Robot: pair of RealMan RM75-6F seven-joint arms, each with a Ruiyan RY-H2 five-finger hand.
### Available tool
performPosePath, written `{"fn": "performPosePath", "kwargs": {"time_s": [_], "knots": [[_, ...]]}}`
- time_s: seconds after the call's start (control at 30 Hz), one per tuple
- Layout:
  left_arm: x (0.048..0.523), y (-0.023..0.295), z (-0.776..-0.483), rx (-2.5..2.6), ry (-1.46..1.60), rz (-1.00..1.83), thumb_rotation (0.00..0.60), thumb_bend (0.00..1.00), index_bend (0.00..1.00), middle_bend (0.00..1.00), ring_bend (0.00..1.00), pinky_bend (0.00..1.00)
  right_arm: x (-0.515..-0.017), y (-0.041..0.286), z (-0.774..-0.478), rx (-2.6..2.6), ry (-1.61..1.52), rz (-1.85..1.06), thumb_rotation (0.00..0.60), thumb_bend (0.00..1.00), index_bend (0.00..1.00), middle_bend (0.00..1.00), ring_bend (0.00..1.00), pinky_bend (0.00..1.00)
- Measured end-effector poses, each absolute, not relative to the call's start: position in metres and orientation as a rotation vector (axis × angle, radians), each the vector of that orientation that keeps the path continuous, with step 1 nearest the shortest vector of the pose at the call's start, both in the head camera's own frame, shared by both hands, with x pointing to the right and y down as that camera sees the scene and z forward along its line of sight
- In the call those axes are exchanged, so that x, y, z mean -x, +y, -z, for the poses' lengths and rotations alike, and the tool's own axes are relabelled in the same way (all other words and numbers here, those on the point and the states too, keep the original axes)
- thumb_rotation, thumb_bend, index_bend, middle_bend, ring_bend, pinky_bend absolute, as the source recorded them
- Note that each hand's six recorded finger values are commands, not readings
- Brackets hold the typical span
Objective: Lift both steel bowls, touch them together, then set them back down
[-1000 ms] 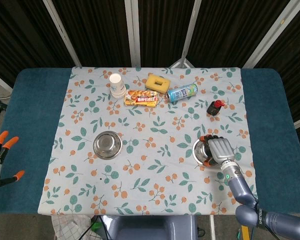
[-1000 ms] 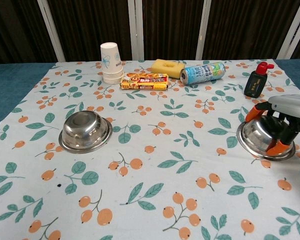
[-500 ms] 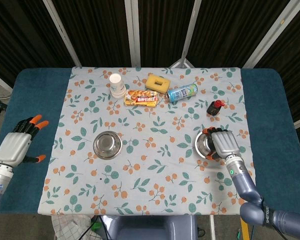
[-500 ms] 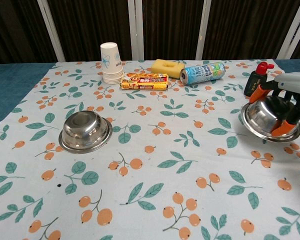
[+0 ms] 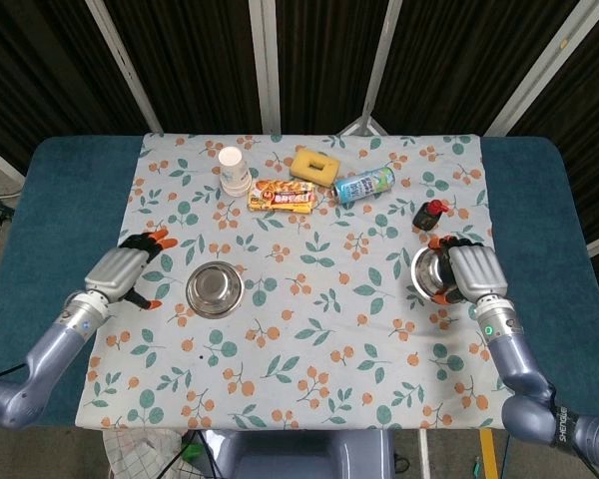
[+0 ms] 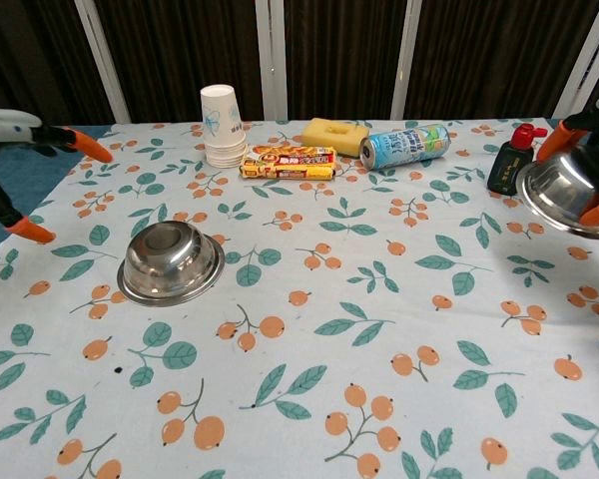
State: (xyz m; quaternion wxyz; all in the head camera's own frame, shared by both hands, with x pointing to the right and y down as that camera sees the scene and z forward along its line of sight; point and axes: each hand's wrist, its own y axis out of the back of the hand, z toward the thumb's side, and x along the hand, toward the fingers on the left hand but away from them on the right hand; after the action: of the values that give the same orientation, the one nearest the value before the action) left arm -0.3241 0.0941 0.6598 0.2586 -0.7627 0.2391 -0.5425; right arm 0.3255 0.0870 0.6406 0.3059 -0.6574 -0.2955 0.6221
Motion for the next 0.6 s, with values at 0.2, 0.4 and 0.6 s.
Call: {"fn": "performPosePath", "kwargs": {"time_s": [0.2,0.4,0.6], "knots": [[0.285,0.095,-0.679,2.139,0.604,1.424,0.600,0.04,0.14,0.00,0.00,0.04,-0.333,0.083,-0.637,1.723,-0.791,-1.658,0.600,0.04,0.37,0.28,0.32,0.32],[0.271,0.097,-0.696,2.135,0.567,1.424,0.600,0.04,0.14,0.00,0.00,0.04,-0.334,0.082,-0.633,1.725,-0.797,-1.650,0.600,0.04,0.37,0.28,0.32,0.32],[0.258,0.100,-0.717,2.136,0.560,1.443,0.600,0.04,0.15,0.00,0.00,0.04,-0.336,0.078,-0.624,1.717,-0.808,-1.633,0.600,0.04,0.37,0.28,0.32,0.32]]}}
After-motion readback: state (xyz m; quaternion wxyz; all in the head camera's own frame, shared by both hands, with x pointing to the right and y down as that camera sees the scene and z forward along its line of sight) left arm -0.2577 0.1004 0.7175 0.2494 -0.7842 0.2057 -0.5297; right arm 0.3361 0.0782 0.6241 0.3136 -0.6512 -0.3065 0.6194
